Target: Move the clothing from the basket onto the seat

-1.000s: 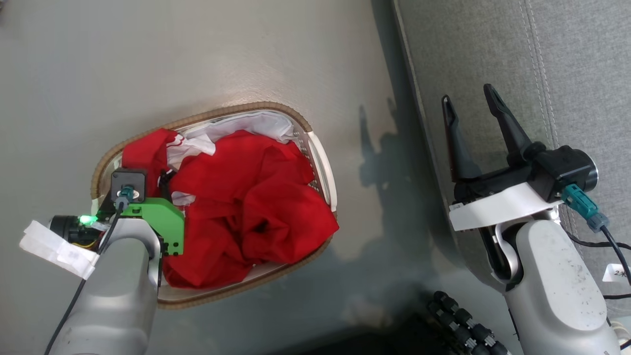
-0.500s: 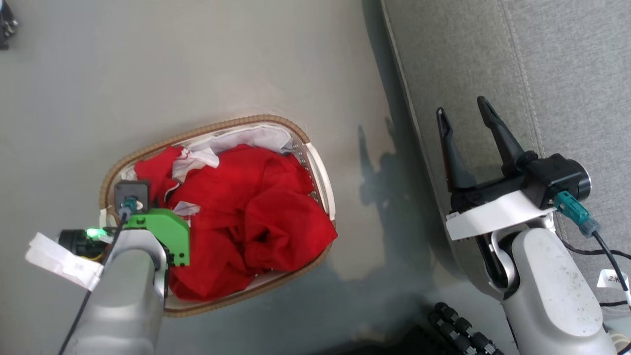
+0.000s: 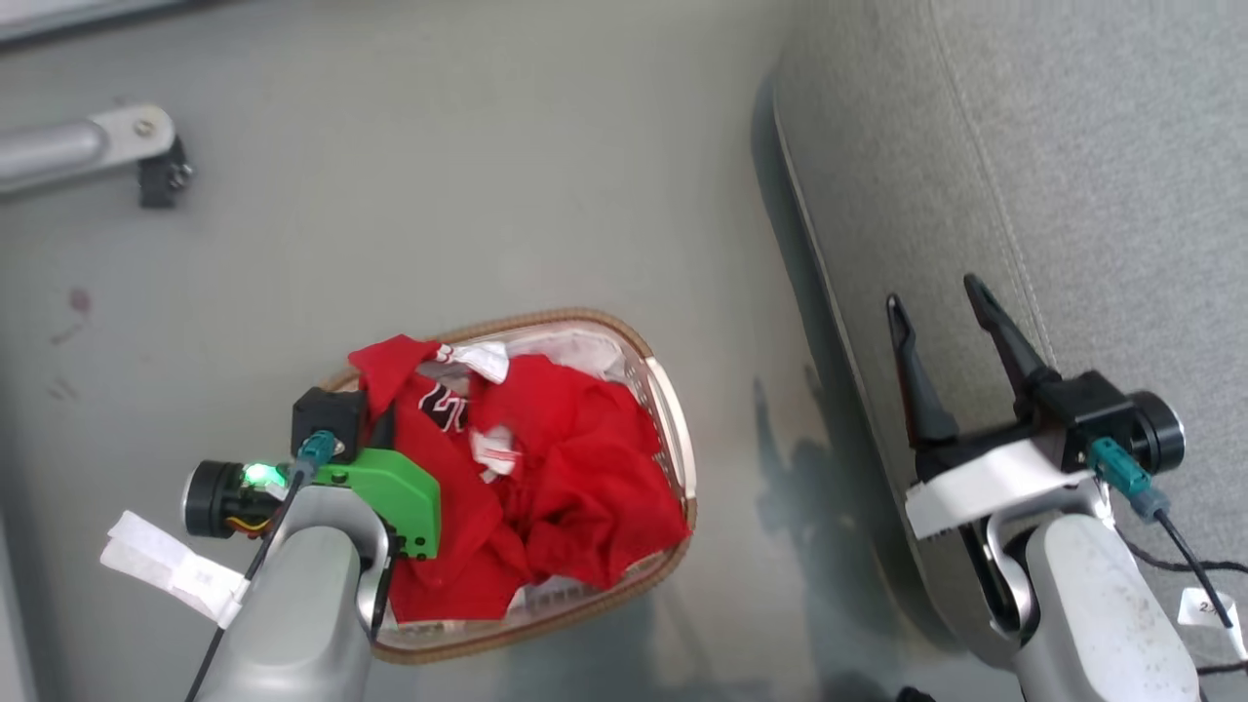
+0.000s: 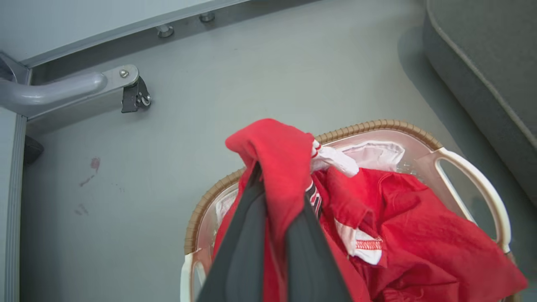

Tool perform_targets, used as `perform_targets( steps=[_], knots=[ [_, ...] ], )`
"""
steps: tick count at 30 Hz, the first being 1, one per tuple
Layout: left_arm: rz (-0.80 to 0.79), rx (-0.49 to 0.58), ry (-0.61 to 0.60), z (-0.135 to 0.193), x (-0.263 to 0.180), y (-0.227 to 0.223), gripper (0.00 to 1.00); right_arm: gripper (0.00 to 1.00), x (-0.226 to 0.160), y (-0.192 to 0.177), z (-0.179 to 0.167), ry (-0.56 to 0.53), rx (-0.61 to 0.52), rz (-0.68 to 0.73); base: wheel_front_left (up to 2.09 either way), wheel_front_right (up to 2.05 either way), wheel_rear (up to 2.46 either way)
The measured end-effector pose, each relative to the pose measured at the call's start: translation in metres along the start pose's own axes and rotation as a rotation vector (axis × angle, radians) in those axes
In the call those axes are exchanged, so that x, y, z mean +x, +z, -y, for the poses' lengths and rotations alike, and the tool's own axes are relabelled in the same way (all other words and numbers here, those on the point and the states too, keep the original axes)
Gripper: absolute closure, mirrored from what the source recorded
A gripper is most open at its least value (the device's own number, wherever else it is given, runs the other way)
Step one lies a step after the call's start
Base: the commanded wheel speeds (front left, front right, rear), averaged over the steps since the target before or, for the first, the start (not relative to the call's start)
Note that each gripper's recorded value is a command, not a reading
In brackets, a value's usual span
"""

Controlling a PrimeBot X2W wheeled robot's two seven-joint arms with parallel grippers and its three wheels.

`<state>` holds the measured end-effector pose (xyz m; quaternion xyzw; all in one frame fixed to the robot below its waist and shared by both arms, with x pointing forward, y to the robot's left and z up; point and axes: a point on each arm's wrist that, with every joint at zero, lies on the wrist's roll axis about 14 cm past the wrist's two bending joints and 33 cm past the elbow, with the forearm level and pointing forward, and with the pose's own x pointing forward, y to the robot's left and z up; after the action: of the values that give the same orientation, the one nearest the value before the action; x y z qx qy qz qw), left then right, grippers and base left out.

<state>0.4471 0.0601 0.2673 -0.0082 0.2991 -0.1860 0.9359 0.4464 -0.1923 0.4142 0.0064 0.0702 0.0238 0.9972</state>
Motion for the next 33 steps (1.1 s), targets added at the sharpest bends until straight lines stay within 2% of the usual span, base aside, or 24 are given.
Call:
perform_targets(
  steps=[10, 20, 33],
  knots=[
    [0.304, 0.132, -0.077, 0.024, -0.045, 0.113, 1.00, 0.00, -0.036, 0.029, -0.018, 0.038, -0.020, 0.060, 0.00, 0.00, 0.00],
    [0.630, 0.322, -0.108, 0.048, -0.116, 0.235, 1.00, 0.00, -0.070, 0.067, -0.032, 0.072, -0.033, 0.167, 0.00, 0.00, 0.00],
    [0.907, 0.485, -0.198, 0.107, -0.189, 0.337, 1.00, 0.00, -0.091, 0.097, -0.044, 0.103, -0.060, 0.264, 0.00, 0.00, 0.00]
  ],
)
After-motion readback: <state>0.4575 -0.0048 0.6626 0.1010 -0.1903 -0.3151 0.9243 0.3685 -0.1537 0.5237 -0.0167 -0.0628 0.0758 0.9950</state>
